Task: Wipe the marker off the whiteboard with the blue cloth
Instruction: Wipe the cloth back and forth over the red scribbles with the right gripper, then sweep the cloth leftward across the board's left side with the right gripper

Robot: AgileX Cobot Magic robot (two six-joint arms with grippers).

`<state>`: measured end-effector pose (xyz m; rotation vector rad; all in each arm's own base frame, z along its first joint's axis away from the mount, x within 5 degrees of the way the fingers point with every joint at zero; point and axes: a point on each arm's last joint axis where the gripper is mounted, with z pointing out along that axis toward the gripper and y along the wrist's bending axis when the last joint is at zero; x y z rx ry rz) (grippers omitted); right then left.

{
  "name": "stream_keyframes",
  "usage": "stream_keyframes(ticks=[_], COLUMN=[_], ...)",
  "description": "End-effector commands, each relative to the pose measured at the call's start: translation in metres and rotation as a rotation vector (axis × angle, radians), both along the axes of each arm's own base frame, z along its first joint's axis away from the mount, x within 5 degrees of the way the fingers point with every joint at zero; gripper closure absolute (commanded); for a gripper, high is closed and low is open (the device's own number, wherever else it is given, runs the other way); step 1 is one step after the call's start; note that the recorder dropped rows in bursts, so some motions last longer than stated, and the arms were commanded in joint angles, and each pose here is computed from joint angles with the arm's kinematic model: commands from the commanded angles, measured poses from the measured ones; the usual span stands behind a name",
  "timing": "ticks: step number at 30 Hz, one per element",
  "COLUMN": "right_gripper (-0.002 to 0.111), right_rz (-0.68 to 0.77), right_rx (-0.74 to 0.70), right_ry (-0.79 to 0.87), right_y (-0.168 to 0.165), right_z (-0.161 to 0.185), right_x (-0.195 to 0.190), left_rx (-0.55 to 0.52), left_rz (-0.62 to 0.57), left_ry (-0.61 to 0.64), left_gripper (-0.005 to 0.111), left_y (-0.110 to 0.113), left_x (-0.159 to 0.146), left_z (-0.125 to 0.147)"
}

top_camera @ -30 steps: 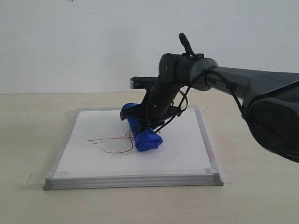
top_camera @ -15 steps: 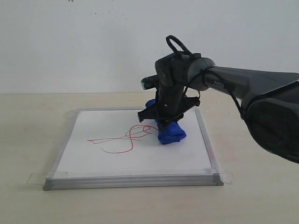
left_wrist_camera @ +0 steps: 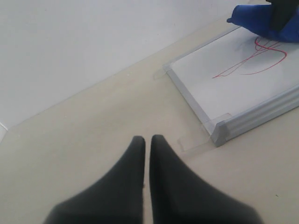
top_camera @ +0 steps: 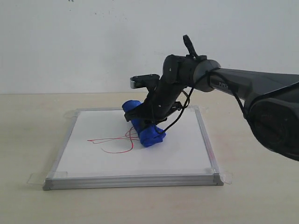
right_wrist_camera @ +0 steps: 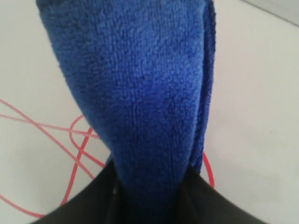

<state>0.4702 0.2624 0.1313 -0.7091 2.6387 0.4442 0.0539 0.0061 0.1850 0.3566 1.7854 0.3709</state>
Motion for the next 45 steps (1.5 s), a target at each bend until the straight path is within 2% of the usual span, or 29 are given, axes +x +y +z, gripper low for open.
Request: stream_keyframes(ticks=[1, 3, 7, 13, 15, 16, 18, 21, 25, 27, 30, 32, 33, 34, 35, 36, 39, 42, 43, 45], right_gripper=[0.108, 0.108, 0.108, 0.108, 0.108, 0.108, 0.108, 0.108, 0.108, 0.108, 0.108, 0.108, 0.108, 0.108, 0.108, 0.108, 0.108, 0.108, 0.108, 0.108], right_rz=[-0.138, -0.221, -0.240, -0.283, -0.278, -0.236, -0.192, -0.109, 0.127, 0.217, 0.202, 0.077, 0.046, -0.013, -0.036, -0.080, -0.117, -0.013, 0.053, 0.173], right_rx=[-0.146, -0.237, -0.329, -0.253, -0.135, -0.040, 0.018, 0.009, -0.049, -0.090, -0.247, -0.437, -0.474, -0.556, -0.566, -0.549, -0.451, -0.223, -0.152, -0.118], right_ry=[0.049, 0.033, 0.017, -0.039, -0.002, 0.018, 0.032, 0.038, 0.026, 0.028, -0.014, -0.042, -0.034, -0.010, -0.004, 0.018, 0.092, 0.185, 0.189, 0.177], right_y=[-0.016, -0.026, -0.034, -0.028, -0.014, 0.001, 0.021, 0.049, 0.097, 0.106, 0.088, 0.049, 0.038, 0.013, 0.005, -0.010, -0.011, 0.044, 0.073, 0.109], right_z=[-0.022, -0.023, -0.016, 0.003, 0.010, 0.010, 0.003, -0.007, -0.008, -0.010, -0.012, -0.013, -0.013, -0.012, -0.012, -0.013, -0.015, -0.015, -0.013, -0.012], right_x=[0.003, 0.006, 0.008, 0.016, 0.013, 0.009, 0.001, -0.016, -0.058, -0.070, -0.061, -0.038, -0.033, -0.023, -0.019, -0.010, -0.011, -0.041, -0.059, -0.087], left_rx=[0.003, 0.003, 0.003, 0.003, 0.003, 0.003, 0.003, 0.003, 0.003, 0.003, 0.003, 0.003, 0.003, 0.003, 0.003, 0.003, 0.003, 0.003, 0.003, 0.003], left_rz=[0.001, 0.001, 0.001, 0.001, 0.001, 0.001, 0.001, 0.001, 0.001, 0.001, 0.001, 0.001, 0.001, 0.001, 0.001, 0.001, 0.001, 0.001, 0.001, 0.001], left_ry=[-0.002, -0.002, -0.002, -0.002, -0.002, -0.002, -0.002, -0.002, -0.002, -0.002, -0.002, -0.002, -0.002, -0.002, -0.002, -0.002, -0.002, -0.002, -0.002, -0.002], left_gripper=[0.103, 0.103, 0.103, 0.103, 0.103, 0.103, 0.103, 0.103, 0.103, 0.103, 0.103, 0.103, 0.103, 0.103, 0.103, 0.103, 0.103, 0.103, 0.103, 0.103], left_y=[0.000, 0.000, 0.000, 0.000, 0.000, 0.000, 0.000, 0.000, 0.000, 0.000, 0.000, 0.000, 0.000, 0.000, 0.000, 0.000, 0.000, 0.000, 0.000, 0.000], left_x=[0.000, 0.000, 0.000, 0.000, 0.000, 0.000, 0.000, 0.000, 0.000, 0.000, 0.000, 0.000, 0.000, 0.000, 0.000, 0.000, 0.000, 0.000, 0.000, 0.000], left_z=[-0.001, -0.001, -0.001, -0.001, -0.001, -0.001, -0.001, -0.001, -0.001, -0.001, -0.001, -0.001, -0.001, -0.001, -0.001, -0.001, -0.001, -0.001, -0.001, -0.001])
